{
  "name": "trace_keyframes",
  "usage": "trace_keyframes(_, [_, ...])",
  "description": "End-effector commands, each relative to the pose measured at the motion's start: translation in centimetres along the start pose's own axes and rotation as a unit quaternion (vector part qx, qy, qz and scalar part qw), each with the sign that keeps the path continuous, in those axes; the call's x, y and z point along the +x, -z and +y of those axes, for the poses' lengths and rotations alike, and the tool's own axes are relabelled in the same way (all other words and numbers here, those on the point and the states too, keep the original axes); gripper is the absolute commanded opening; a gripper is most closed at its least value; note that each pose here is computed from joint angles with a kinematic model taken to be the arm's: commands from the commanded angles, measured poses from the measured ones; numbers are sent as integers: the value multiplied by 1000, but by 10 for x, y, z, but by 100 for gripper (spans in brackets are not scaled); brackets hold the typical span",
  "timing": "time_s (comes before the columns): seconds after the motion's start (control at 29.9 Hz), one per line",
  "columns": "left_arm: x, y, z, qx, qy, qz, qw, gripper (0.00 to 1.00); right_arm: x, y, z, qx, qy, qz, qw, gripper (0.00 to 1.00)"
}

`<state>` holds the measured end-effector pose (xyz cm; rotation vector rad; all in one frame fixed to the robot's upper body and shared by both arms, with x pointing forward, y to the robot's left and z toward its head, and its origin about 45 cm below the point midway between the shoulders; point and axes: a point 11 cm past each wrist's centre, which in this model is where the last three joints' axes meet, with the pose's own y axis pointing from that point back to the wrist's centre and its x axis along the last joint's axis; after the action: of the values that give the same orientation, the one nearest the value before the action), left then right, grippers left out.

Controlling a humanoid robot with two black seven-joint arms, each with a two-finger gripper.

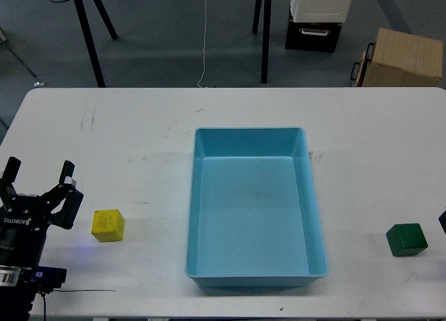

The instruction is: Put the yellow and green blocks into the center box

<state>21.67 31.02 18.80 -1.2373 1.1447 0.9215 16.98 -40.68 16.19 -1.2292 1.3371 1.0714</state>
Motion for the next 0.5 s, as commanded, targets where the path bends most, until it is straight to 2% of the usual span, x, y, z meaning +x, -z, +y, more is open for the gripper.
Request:
trace_keyframes(0.0, [0,0,0,0,0,0,1000,100,0,1,0,1,1,1,1000,100])
trace_keyframes(0.47, [0,0,0,-1,1,0,1000,100,0,1,0,1,1,0,1000,100])
